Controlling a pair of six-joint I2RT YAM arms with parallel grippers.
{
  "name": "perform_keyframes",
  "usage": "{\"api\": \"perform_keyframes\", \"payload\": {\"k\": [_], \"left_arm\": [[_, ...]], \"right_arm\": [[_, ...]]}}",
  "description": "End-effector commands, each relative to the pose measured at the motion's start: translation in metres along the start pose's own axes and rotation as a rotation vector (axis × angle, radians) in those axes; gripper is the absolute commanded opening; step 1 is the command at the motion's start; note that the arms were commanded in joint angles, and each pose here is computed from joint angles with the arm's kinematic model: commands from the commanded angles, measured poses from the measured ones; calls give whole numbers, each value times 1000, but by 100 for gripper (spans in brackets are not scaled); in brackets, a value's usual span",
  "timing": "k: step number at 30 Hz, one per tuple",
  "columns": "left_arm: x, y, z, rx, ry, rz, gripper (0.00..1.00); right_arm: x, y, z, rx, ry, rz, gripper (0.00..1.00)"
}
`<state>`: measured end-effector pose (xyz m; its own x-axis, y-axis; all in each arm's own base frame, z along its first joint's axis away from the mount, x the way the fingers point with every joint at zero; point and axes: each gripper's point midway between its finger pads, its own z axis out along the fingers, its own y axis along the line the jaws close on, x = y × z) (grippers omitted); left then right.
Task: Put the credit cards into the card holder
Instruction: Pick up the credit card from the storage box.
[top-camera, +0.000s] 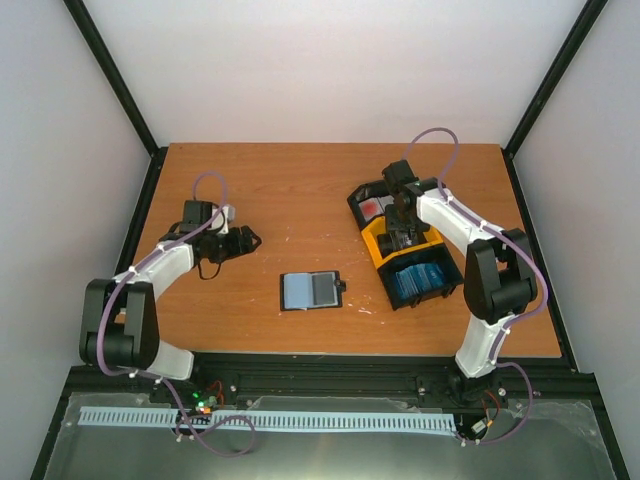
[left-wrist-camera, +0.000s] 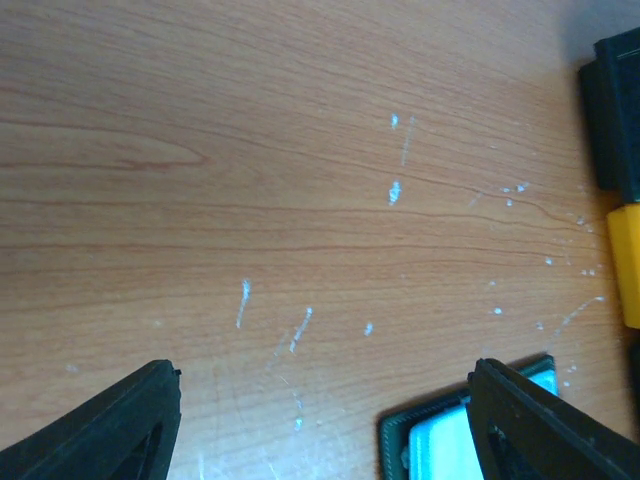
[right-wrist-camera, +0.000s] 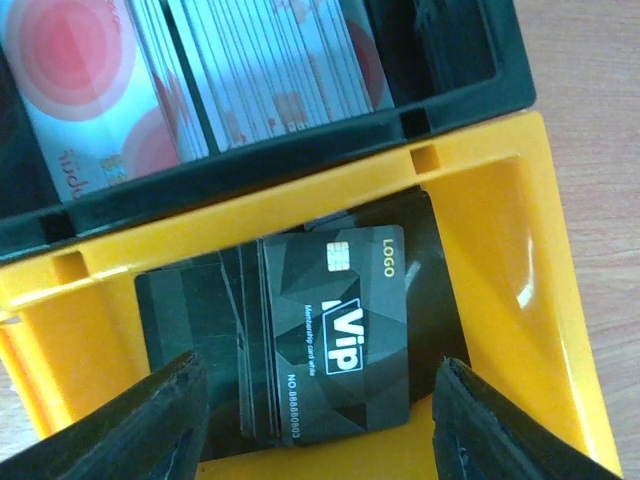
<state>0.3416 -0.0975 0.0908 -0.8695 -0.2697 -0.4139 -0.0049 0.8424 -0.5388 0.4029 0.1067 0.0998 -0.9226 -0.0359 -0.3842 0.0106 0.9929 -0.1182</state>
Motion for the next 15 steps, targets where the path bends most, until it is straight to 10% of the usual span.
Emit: {"api": "perform_keyframes", "payload": {"k": [1,15], "left_arm": [[-22,2,1,-42,-30,78,79],[-42,-2,10,-39,-20,104,78]], "right_arm": [[22,-13,13,68,77,-26,62],[19,-9,51,121,136,-70,61]]}}
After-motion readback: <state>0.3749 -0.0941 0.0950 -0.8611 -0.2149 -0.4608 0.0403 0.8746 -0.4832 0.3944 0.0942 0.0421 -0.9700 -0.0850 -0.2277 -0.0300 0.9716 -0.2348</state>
